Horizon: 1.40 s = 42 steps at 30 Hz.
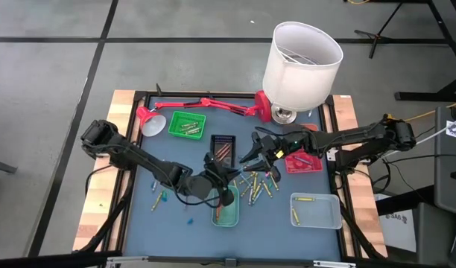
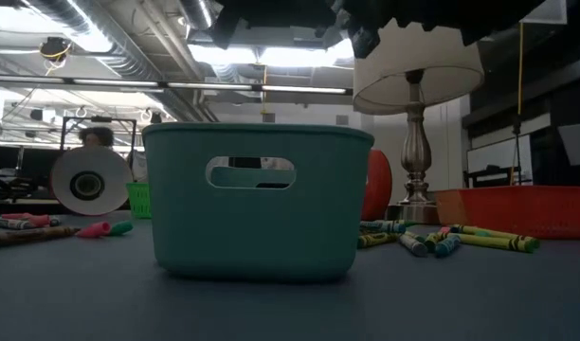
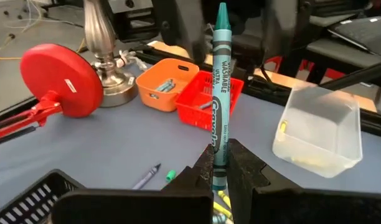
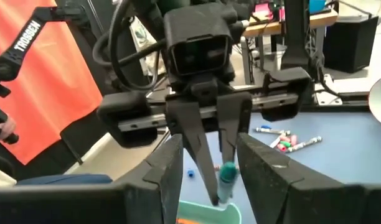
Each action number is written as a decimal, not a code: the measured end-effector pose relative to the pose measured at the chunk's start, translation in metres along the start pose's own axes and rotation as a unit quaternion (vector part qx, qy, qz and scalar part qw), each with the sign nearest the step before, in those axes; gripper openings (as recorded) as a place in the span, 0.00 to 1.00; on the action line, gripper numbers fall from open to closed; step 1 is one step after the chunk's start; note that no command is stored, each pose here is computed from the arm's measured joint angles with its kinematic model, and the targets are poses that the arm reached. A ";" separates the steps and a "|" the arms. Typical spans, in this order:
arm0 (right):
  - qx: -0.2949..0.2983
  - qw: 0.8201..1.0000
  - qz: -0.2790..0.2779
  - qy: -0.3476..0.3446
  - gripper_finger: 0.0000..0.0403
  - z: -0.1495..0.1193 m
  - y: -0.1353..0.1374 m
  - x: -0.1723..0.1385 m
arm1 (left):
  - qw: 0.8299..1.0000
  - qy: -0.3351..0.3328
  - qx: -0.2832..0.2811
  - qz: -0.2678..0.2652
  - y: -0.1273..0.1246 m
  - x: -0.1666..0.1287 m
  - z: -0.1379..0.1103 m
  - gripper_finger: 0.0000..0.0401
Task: Sort crayons
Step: Put the blue green crayon into the orange bin
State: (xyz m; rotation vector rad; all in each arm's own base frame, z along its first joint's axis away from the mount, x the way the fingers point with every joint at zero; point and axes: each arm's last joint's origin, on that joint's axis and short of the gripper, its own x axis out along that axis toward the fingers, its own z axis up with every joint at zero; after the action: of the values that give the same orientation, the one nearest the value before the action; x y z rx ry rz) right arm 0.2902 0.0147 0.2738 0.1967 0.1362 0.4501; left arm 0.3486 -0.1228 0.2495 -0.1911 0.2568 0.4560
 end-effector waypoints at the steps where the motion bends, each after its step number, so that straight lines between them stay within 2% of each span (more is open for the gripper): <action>1: -0.001 1.000 0.000 -0.002 0.37 0.000 0.000 0.000 | 1.000 -0.002 0.000 0.001 0.000 0.001 0.001 0.02; 13: 0.001 1.000 -0.022 0.000 0.35 0.000 -0.001 0.000 | 1.000 -0.012 0.001 0.007 0.004 0.005 0.005 0.02; 24: 0.000 1.000 -0.031 -0.002 0.05 0.000 -0.002 0.000 | 1.000 -0.013 -0.003 0.010 0.007 0.008 0.006 0.02; 27: 0.000 1.000 -0.031 -0.002 0.03 0.000 -0.002 0.000 | 1.000 -0.012 -0.004 0.011 0.008 0.008 0.007 0.02; 30: 0.000 1.000 -0.031 -0.002 0.06 0.000 -0.002 0.000 | 1.000 -0.012 -0.003 0.012 0.008 0.009 0.006 0.02; 34: 0.003 0.999 -0.032 0.003 0.10 0.000 -0.002 -0.002 | 1.000 -0.011 -0.004 0.013 0.008 0.009 0.006 0.08; 42: 0.026 0.997 -0.068 0.036 0.03 0.008 -0.009 -0.031 | 1.000 -0.010 -0.001 0.020 0.009 0.009 0.006 0.26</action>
State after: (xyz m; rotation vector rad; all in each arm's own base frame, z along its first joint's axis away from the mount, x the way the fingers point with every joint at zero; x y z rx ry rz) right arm 0.2674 -0.0080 0.2829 0.2210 0.2300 0.3182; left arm 0.3533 -0.1097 0.2513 -0.1842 0.2409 0.4971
